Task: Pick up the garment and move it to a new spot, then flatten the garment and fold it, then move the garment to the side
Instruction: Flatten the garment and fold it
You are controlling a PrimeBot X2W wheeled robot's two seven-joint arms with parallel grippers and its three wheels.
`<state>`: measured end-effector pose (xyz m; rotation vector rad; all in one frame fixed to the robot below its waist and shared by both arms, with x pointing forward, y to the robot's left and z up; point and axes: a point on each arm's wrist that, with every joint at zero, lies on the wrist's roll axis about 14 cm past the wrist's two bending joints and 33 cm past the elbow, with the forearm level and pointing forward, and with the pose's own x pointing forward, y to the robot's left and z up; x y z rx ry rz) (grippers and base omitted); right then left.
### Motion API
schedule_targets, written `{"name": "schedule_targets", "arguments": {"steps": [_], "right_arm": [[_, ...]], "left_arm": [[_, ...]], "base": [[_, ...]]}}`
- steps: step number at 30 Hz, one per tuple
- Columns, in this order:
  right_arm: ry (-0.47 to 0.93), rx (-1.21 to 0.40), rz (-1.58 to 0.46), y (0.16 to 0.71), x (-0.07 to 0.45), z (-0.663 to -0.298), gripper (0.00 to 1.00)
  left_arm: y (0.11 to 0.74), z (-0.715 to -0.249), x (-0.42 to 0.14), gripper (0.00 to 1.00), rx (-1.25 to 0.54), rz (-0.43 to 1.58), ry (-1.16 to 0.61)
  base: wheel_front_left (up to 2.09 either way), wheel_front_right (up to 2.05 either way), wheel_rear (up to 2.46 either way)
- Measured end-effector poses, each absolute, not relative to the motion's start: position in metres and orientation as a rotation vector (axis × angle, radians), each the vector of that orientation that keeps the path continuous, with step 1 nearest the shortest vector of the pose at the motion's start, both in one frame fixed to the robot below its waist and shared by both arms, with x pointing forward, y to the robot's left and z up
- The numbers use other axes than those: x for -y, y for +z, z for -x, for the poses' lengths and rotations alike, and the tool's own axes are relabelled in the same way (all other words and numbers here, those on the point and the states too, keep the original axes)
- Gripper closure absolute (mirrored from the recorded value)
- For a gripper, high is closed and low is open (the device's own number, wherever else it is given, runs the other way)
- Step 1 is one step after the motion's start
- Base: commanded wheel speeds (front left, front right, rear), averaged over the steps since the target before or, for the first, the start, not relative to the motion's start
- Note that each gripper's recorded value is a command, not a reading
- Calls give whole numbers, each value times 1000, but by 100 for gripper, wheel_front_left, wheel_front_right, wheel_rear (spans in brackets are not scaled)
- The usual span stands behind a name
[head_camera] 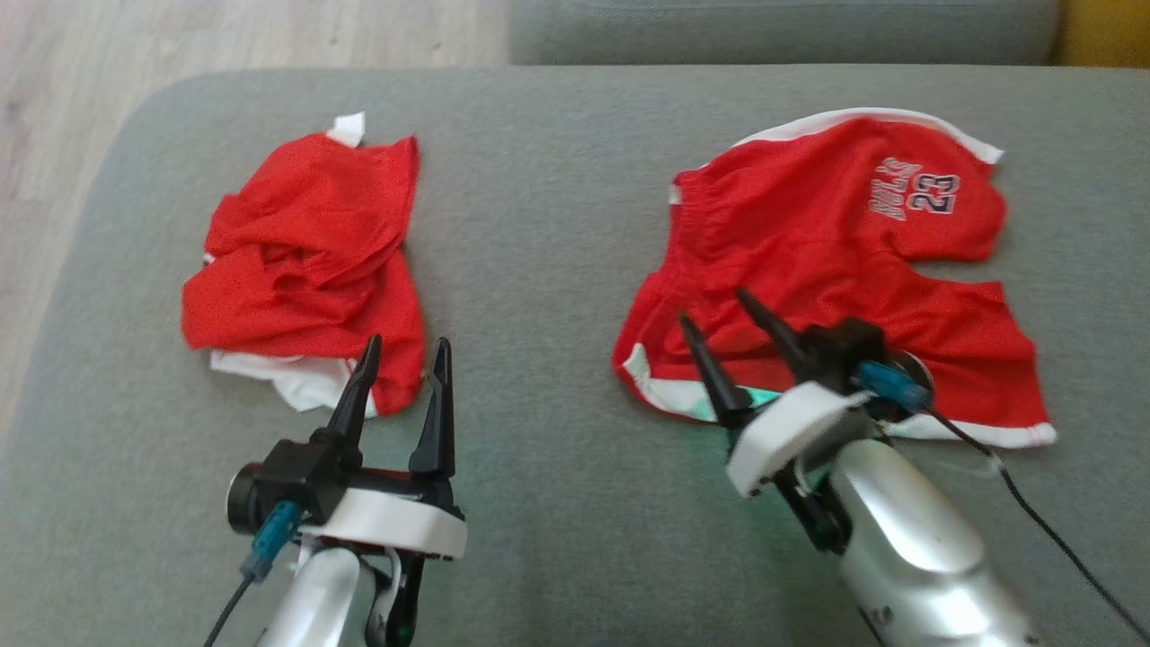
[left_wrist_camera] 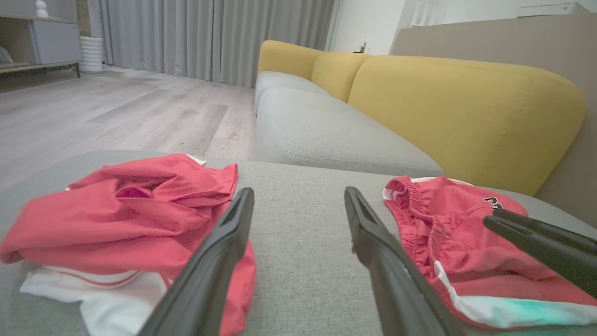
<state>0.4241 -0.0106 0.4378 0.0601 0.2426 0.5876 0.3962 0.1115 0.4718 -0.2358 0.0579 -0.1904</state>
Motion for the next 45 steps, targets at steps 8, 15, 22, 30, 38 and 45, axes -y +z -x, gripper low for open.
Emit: {"name": "schedule_targets", "arguments": {"steps": [8,15,22,30,38,45], "right_arm": [[293,-169,-91,443,104,-413,0],[36,-168,-122,432,185,-370,0],[-64,-209,-163,416,208,-347,0],[-174,-331,-195,388,240,-360,0],[-172,-400,-202,370,236,-378,0],[-172,-423,-185,362,236,-377,72]], "left_arm": [[483,-402,-84,0,-29,213,-282],[484,-406,-57,0,-30,211,-364],[477,-409,-44,0,-51,213,-406],[463,-409,-47,0,-83,203,-404],[452,-410,-57,0,-111,206,-377],[451,-410,-57,0,-114,199,-380]], "base": [[0,0,0],[0,0,0],[0,0,0],[0,0,0],[0,0,0],[0,0,0]]}}
